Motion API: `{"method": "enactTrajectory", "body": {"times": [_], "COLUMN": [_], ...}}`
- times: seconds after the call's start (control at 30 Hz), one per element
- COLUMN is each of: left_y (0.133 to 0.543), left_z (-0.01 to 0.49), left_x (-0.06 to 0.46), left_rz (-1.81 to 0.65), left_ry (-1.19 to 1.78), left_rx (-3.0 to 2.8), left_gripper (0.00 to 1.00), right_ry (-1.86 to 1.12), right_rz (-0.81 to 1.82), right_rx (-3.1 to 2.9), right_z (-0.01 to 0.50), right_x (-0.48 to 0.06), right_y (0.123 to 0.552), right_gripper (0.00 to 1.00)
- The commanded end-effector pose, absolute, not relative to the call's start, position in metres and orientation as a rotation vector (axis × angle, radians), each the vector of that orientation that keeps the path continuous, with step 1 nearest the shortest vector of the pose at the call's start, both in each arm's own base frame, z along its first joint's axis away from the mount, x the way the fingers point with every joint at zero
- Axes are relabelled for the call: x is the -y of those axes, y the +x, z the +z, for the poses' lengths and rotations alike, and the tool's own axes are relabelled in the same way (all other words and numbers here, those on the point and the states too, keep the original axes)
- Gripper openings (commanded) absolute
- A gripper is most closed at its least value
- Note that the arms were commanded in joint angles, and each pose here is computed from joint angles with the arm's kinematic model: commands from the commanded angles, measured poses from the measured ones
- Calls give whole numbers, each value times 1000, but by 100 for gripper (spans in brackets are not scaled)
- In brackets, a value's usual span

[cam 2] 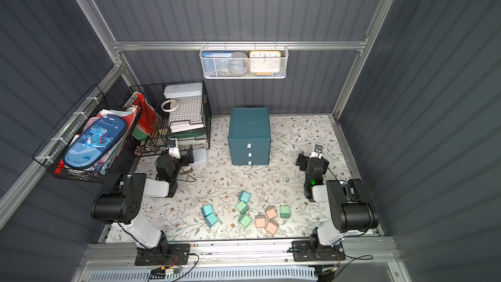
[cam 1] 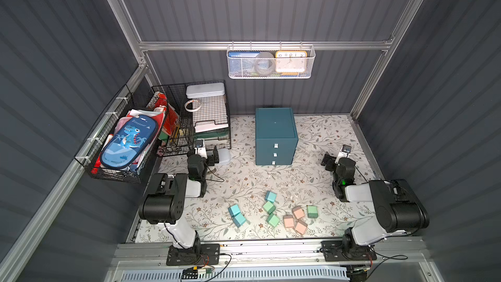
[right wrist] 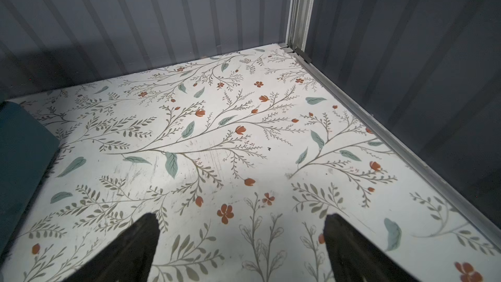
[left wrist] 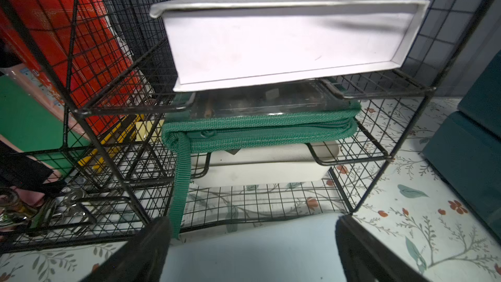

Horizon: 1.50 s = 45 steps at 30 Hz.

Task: Place the plugs into the drawer by color
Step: Adjust the storage box at the center of the board.

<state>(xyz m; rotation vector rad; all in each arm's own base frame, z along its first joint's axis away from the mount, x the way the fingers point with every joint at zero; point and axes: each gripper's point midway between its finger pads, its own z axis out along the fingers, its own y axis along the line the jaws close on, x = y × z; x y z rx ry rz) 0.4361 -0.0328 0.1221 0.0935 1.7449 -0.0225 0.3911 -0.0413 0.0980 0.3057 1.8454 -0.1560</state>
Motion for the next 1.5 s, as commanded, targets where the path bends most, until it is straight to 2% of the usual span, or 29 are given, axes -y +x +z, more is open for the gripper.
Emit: {"method": "enactTrajectory", "body": {"times": [0.0,0.47,0.5,0.57,0.67,0.73,0.83,0.9,0.97,1.13,1.27,1.43,1.47], "left_y": [438,438,439,444,445,440,429,421,411,388,387,394,398], "left_z": [124,124,127,145,202,225,238,248,269,311,299,272,285], "left_x": [34,33,24,18,25,40,75,111,152,232,263,282,285], "left_rz": [-16,-13,43,79,-8,-73,-247,-429,-622,-833,-980,-1056,-1061], "left_ry": [113,110,80,27,-36,-59,-78,-39,45,253,348,427,439], "left_rx": [-1738,-1739,-1732,-1780,-1809,-1846,-1941,-1992,-2000,-2007,-2064,-2149,-2117], "left_gripper": [99,99,99,99,99,99,99,91,88,92,95,93,94], "right_ry": [303,310,304,301,244,330,302,238,185,191,123,67,67], "right_rz": [-145,-146,-147,-159,-227,-74,197,416,556,676,849,979,990], "right_rx": [-1837,-1841,-1843,-1793,-1832,-1912,-1972,-2014,-2041,-2013,-2043,-2074,-2068], "right_z": [98,98,99,112,156,181,202,214,227,270,286,290,291], "right_x": [40,41,41,40,19,2,-47,-87,-115,-125,-153,-176,-178], "right_y": [391,392,393,387,371,366,367,365,359,349,353,364,366], "right_gripper": [99,99,99,99,99,97,99,99,99,99,99,99,99]}}
